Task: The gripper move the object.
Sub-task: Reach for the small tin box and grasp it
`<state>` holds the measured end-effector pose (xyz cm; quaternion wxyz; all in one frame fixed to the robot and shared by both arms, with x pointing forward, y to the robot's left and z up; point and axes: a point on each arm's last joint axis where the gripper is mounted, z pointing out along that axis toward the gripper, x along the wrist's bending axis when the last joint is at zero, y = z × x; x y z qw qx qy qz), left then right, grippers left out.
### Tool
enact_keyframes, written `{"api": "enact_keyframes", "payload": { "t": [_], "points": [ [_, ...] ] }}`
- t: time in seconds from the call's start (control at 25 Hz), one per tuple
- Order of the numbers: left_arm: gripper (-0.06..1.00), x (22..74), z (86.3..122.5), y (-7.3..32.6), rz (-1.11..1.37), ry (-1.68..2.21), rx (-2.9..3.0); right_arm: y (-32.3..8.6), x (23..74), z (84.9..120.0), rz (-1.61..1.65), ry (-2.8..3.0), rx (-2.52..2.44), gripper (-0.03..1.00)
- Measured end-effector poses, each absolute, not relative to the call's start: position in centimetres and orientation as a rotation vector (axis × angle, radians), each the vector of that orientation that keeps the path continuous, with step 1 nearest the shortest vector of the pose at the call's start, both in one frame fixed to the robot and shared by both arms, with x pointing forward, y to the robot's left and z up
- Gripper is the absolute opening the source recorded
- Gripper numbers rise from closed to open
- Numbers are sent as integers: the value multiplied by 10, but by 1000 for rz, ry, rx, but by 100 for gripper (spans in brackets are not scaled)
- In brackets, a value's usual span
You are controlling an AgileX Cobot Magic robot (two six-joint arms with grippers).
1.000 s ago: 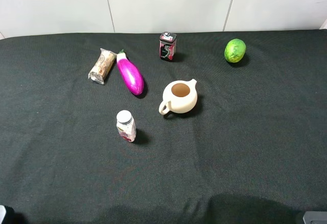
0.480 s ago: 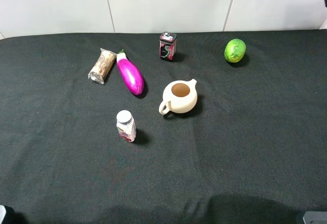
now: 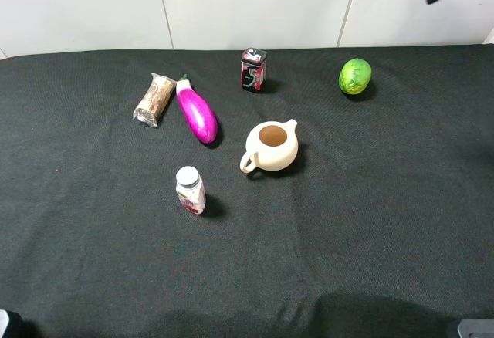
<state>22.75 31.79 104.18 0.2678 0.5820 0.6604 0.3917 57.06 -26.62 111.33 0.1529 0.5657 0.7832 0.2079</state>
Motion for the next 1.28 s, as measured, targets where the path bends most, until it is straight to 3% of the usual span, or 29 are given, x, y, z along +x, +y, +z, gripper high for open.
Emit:
{"api": "enact_keyframes", "payload": {
  "t": [0.76, 1.28],
  "points": [
    [79, 228, 1042, 318, 1057, 1782, 1570, -150, 636, 1085, 602, 2522, 1303, 69],
    [79, 228, 1042, 318, 1057, 1782, 1570, -110, 653, 1059, 583, 2665, 1073, 69]
  ]
}}
